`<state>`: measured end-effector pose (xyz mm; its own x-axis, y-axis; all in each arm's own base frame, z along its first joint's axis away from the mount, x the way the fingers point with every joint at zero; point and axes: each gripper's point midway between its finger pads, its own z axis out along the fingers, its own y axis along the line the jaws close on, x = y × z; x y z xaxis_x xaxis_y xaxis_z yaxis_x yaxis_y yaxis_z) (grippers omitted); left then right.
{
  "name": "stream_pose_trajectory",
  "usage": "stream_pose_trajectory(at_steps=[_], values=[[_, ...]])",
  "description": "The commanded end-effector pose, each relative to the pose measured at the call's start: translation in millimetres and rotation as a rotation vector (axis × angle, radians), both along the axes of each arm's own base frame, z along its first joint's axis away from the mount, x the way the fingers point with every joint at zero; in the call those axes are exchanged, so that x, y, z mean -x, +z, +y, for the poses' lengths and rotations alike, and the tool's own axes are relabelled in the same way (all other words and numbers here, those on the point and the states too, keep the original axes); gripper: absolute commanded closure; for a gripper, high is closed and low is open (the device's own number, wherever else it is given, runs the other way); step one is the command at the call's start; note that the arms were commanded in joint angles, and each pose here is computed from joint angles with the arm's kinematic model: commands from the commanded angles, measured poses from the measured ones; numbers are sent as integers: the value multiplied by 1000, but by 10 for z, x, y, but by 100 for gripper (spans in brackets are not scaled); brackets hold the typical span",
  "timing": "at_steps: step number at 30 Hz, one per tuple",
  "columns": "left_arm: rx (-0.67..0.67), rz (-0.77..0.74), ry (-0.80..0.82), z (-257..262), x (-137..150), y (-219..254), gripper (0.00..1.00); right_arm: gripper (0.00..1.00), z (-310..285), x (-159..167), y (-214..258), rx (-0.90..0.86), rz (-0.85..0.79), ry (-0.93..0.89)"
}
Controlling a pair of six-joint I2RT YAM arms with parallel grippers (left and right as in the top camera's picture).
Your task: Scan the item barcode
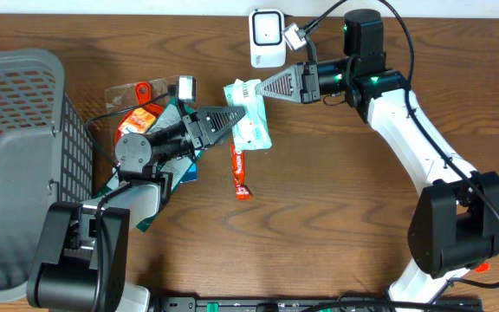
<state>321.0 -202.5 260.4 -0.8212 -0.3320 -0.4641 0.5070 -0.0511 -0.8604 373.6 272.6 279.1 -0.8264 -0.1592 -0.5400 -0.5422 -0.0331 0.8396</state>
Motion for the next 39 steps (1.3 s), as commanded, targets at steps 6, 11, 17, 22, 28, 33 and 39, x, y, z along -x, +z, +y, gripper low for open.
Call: stream_pose_trajectory(at_steps=[6, 11, 17, 22, 28, 33, 39], values=[[4, -10, -18, -12, 38, 43, 24, 99, 9, -154, -144, 36, 1, -56], [6, -5, -19, -12, 38, 43, 24, 99, 20, -209, -272, 47, 10, -63], [6, -6, -19, -12, 38, 43, 25, 99, -28, -285, -347, 60, 15, -91], [6, -5, -18, -9, 36, 43, 25, 99, -28, -285, -346, 60, 15, -90], [6, -6, -18, -9, 36, 43, 25, 99, -31, -270, -338, 55, 22, -82], [3, -14, -15, -2, 32, 42, 25, 94, -121, -307, -369, 63, 44, -103], [-58, -84, -27, 39, 54, -52, 25, 53, -496, -472, -901, 285, 102, -283]])
